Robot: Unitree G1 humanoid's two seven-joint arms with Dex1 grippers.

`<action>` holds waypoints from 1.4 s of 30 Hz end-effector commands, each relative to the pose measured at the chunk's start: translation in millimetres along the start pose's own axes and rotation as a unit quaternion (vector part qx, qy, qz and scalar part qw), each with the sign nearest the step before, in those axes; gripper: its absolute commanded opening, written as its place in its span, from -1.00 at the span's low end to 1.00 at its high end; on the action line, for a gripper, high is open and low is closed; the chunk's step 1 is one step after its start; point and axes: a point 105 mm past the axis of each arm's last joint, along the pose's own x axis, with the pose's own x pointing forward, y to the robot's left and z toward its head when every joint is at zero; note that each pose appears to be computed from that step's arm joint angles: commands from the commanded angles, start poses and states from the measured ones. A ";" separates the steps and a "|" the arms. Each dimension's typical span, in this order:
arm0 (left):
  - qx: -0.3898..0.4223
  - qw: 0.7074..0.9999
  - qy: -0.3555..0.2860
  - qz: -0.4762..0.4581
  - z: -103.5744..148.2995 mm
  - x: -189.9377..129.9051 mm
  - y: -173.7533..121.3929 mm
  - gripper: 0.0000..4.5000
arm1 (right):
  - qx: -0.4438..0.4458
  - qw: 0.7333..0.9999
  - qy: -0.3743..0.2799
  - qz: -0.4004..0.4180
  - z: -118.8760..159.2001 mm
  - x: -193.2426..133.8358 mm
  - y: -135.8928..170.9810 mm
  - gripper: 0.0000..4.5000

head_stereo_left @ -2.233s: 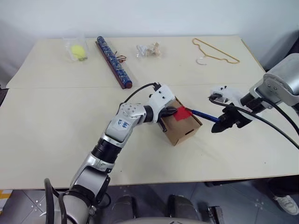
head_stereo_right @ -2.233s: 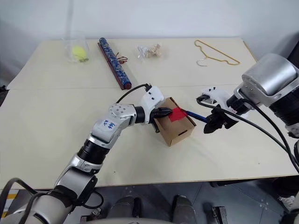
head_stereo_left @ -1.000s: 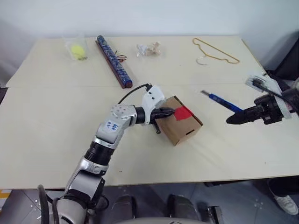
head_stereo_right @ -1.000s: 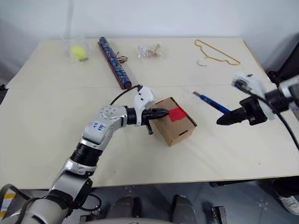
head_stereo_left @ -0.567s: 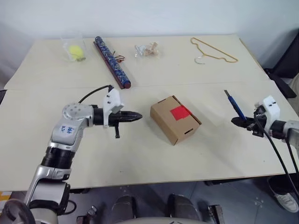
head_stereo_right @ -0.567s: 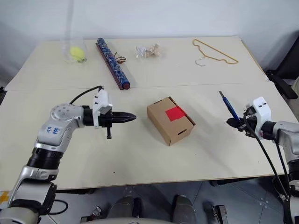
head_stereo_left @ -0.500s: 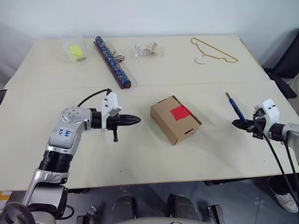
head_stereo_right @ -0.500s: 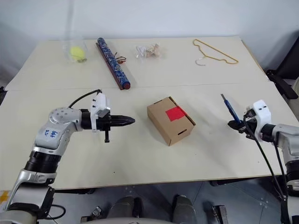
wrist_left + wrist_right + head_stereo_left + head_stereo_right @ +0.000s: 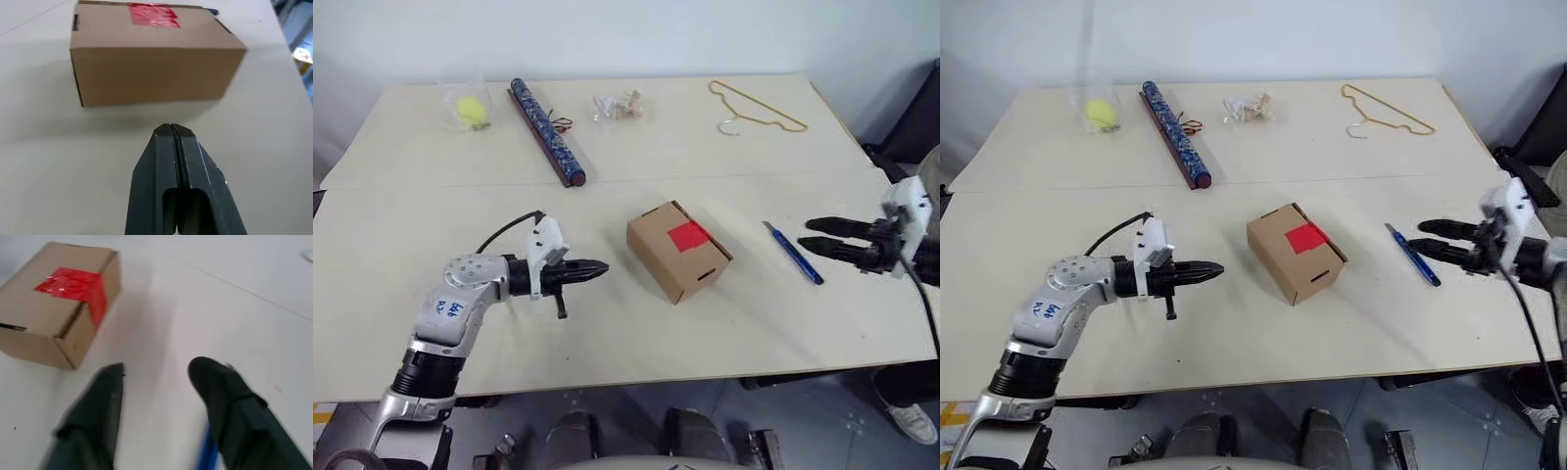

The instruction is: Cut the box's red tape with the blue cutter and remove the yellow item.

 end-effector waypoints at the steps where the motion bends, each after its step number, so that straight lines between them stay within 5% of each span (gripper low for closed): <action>1: 0.005 1.000 -0.005 0.008 10.5 16.2 1.9 -1.00 | -0.066 0.997 0.009 -0.032 -5.5 27.9 -1.3 -0.53; 3: -0.004 1.000 0.002 0.006 9.4 26.7 1.4 -1.00 | -0.083 0.995 0.006 -0.057 -9.2 44.0 -4.5 -0.87; 5: -0.005 1.000 0.015 -0.002 5.9 35.3 -1.0 -1.00 | -0.093 0.994 0.001 -0.065 -11.4 56.9 -3.8 -1.00; 10: -0.024 0.998 0.060 -0.017 -5.2 58.4 -6.5 -1.00 | -0.079 0.996 -0.042 0.016 -4.4 95.9 37.5 -1.00; 14: -0.032 0.996 0.082 0.012 -11.6 54.8 3.5 -1.00 | -0.048 0.989 -0.051 0.130 4.1 95.2 85.0 -1.00; 19: -0.039 0.995 0.088 0.008 -17.4 45.9 0.4 -1.00 | -0.045 0.984 -0.021 0.172 1.3 92.7 116.5 -1.00; 33: -0.053 0.992 0.101 -0.060 -23.8 15.8 -38.1 -1.00 | -0.038 0.991 0.026 0.125 -7.5 104.6 133.0 -1.00; 42: -0.053 0.992 0.116 -0.007 -27.7 3.3 -22.4 -1.00 | -0.013 0.987 0.065 0.145 -11.6 93.3 145.3 -1.00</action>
